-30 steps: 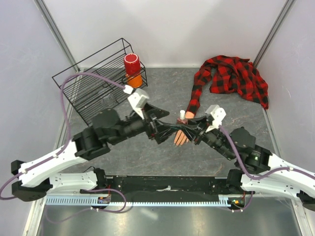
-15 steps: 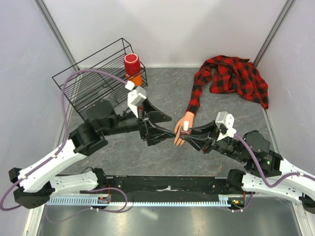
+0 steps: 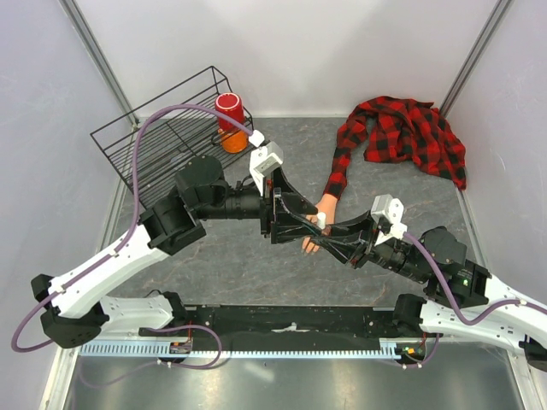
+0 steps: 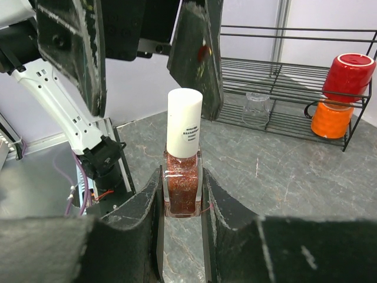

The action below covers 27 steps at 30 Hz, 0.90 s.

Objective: Paint the nails

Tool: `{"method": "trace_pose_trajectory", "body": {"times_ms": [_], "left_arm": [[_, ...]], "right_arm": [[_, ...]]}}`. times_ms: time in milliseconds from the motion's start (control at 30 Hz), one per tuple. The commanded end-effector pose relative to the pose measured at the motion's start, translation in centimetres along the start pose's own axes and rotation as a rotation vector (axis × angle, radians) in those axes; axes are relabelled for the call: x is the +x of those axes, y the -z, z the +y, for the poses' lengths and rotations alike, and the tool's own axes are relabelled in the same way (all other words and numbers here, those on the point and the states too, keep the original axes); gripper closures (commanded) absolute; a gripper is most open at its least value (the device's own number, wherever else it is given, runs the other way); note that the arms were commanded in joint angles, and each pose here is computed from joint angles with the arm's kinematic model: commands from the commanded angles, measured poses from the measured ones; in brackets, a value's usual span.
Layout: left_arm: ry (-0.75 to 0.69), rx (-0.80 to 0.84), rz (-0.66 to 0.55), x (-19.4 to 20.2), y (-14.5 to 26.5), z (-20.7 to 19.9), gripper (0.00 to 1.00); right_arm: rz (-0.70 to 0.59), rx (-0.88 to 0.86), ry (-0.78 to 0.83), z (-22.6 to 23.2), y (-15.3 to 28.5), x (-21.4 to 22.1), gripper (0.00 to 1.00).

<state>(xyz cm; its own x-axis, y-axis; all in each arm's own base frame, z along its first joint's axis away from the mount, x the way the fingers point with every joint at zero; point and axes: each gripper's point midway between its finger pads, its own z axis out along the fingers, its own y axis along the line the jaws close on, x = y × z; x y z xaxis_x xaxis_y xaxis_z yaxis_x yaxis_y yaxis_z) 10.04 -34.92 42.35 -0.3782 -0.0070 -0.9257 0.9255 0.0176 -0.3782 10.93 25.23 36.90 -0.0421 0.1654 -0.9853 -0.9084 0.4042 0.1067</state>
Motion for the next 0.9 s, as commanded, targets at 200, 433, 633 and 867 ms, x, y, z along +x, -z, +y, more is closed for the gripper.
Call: {"method": "trace_pose_trajectory", "body": {"times_ms": [200, 433, 633, 867], "left_arm": [[-0.056, 0.039, -0.007, -1.6, -0.9, -0.3, 0.46], [-0.046, 0.059, 0.011, -1.2, -1.2, -0.4, 0.58], [-0.044, -0.022, -0.013, -1.7, -1.1, 0.7, 0.81], [-0.04, -0.35, -0.037, -1.8, -0.8, 4.5, 0.98]], "right_arm": [[-0.059, 0.009, -0.004, -0.1, 0.2, -2.1, 1.0], [-0.06, 0.016, -0.004, -0.2, 0.2, -2.2, 1.0], [-0.054, 0.057, -0.002, -0.9, -0.2, -2.0, 1.0], [0.023, 0.215, 0.0, -3.7, -2.7, 0.2, 1.0]]}}
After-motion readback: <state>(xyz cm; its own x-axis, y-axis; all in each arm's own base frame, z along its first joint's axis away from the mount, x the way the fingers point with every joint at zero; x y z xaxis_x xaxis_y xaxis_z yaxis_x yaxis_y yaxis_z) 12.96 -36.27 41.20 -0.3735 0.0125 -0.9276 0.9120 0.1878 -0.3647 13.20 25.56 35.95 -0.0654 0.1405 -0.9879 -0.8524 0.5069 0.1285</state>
